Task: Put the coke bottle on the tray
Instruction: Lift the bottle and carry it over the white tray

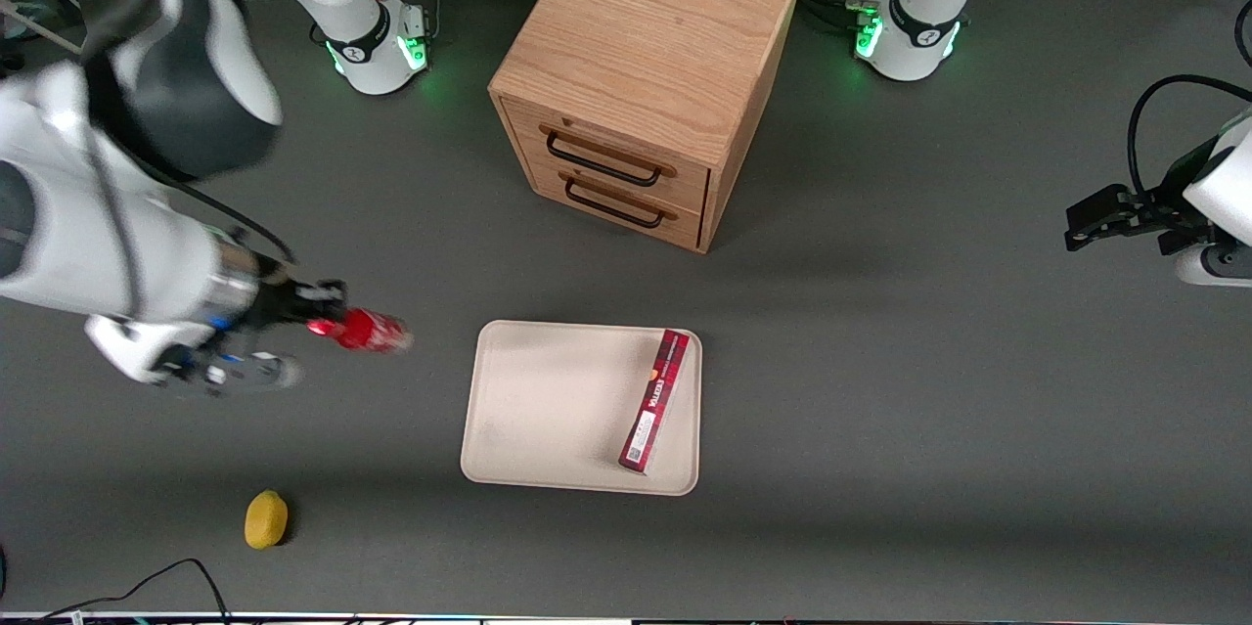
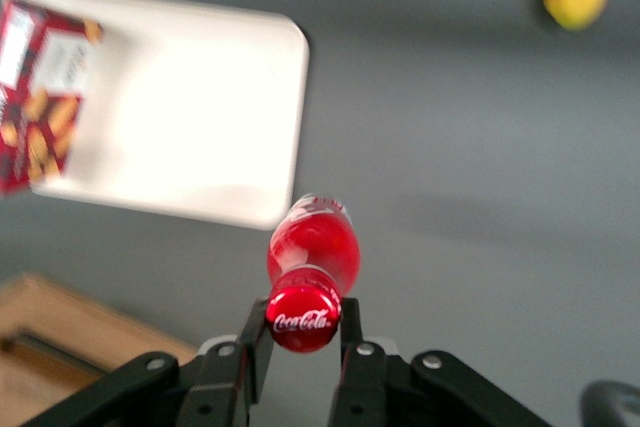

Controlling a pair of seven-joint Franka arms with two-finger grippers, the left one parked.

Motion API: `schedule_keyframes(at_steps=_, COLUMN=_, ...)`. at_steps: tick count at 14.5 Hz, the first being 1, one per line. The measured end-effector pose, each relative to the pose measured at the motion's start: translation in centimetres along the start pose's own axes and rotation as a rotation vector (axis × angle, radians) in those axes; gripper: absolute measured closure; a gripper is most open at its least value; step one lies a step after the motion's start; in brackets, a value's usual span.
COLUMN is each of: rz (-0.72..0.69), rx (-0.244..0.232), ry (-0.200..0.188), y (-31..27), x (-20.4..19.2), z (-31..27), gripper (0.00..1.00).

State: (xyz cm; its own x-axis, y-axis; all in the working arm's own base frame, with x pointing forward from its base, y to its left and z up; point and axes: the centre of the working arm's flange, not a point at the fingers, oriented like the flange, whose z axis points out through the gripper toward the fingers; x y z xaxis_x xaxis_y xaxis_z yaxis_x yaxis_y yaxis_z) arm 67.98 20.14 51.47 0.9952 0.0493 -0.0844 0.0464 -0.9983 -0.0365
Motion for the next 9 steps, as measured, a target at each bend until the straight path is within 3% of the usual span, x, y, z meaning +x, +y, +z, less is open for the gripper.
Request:
schedule_keyframes(at_steps=4, rz=0.057, rx=0.017, ry=0.073, y=-4.0, x=4.3, z=8.7, gripper=0.69)
schedule_keyframes(at_steps=9, rz=0.076, rx=0.035, ry=0.135, y=-4.7, x=6.8, z=14.1, gripper=0.69)
